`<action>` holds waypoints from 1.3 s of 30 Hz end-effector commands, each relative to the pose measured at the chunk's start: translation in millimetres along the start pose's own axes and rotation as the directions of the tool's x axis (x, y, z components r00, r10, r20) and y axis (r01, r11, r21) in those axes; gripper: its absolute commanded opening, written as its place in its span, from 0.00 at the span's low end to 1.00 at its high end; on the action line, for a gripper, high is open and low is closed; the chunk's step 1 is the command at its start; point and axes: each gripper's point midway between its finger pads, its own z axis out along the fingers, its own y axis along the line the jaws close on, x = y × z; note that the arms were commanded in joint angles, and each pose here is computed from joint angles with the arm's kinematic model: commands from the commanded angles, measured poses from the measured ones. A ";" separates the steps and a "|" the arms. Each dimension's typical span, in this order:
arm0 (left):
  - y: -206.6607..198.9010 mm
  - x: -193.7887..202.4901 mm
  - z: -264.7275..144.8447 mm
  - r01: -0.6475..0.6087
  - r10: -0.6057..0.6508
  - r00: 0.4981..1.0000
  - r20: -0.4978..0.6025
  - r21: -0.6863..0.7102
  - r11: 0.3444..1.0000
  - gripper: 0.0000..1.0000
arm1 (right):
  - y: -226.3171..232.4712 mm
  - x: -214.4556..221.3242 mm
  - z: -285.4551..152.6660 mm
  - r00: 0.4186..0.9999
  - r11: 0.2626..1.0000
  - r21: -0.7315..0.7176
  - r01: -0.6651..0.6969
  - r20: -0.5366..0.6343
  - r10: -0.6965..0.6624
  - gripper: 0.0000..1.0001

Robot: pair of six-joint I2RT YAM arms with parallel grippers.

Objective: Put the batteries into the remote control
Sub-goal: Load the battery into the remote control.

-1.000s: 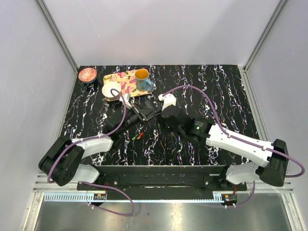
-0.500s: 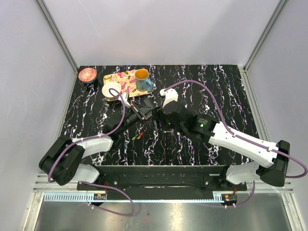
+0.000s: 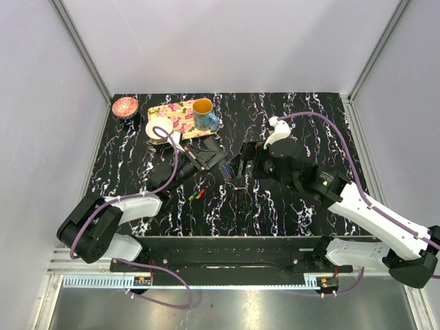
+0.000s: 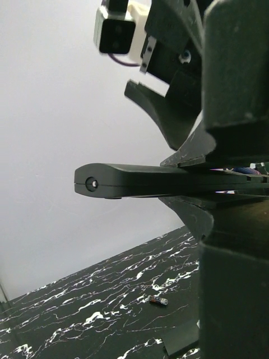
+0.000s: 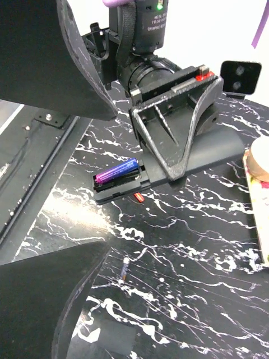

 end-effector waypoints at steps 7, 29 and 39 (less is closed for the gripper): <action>-29.0 -11.0 0.0 -0.038 0.034 0.998 0.046 0.104 0.994 0.00 | 9.7 27.4 15.0 0.923 0.928 -0.159 -0.336 -0.250 0.291 1.00; -30.8 -11.7 -5.8 -0.065 0.061 0.997 0.053 0.076 0.995 0.00 | 12.8 36.0 50.9 0.853 0.857 -0.183 -0.482 -0.324 0.410 0.89; -28.8 -14.4 -8.7 -0.085 0.082 0.994 0.068 0.046 0.995 0.00 | 7.2 33.1 53.5 0.834 0.834 -0.177 -0.522 -0.312 0.455 0.85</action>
